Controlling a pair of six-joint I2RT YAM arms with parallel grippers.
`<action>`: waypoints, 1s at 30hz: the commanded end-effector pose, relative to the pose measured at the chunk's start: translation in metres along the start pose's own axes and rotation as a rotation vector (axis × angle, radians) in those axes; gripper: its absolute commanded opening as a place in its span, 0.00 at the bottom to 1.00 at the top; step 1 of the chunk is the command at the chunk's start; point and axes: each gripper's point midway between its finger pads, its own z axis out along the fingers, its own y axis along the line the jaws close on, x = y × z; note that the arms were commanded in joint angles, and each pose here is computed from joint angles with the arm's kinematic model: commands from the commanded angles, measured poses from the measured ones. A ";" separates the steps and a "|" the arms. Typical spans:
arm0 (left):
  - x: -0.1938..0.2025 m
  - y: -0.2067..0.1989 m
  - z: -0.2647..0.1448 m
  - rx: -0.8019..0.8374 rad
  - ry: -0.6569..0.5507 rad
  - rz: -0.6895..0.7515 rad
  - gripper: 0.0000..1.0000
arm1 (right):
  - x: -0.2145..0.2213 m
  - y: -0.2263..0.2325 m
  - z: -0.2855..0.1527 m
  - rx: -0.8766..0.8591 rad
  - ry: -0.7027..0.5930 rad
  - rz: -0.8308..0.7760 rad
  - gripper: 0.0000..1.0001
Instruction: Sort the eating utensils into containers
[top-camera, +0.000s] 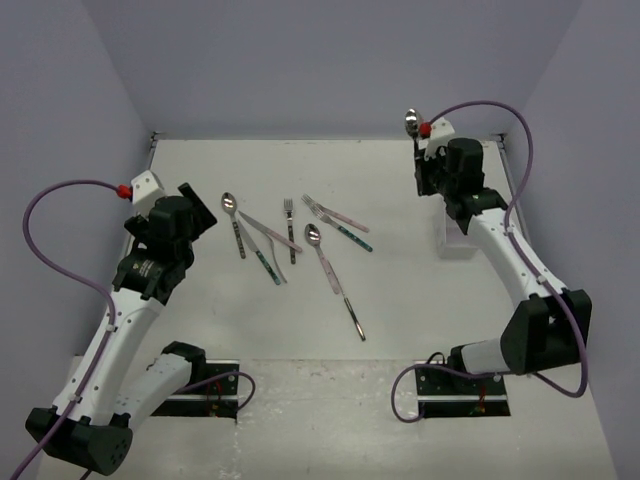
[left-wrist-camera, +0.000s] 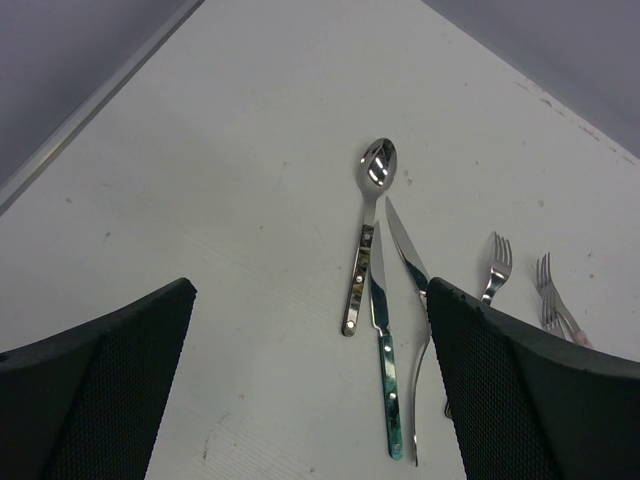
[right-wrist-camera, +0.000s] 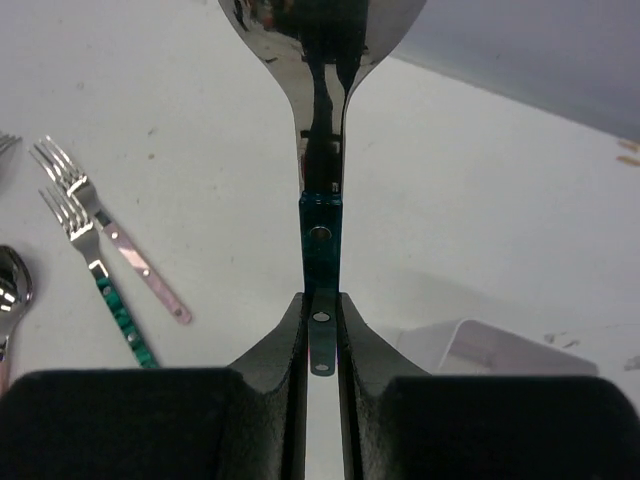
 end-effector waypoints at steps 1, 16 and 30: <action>-0.005 -0.005 -0.001 0.020 -0.014 -0.020 1.00 | -0.055 -0.029 -0.014 0.080 -0.210 -0.074 0.00; 0.005 -0.003 0.005 -0.002 0.009 -0.019 1.00 | -0.011 -0.128 -0.013 0.169 -0.220 -0.064 0.00; 0.005 -0.005 0.007 -0.004 0.011 -0.026 1.00 | 0.058 -0.117 0.023 0.120 -0.117 0.047 0.00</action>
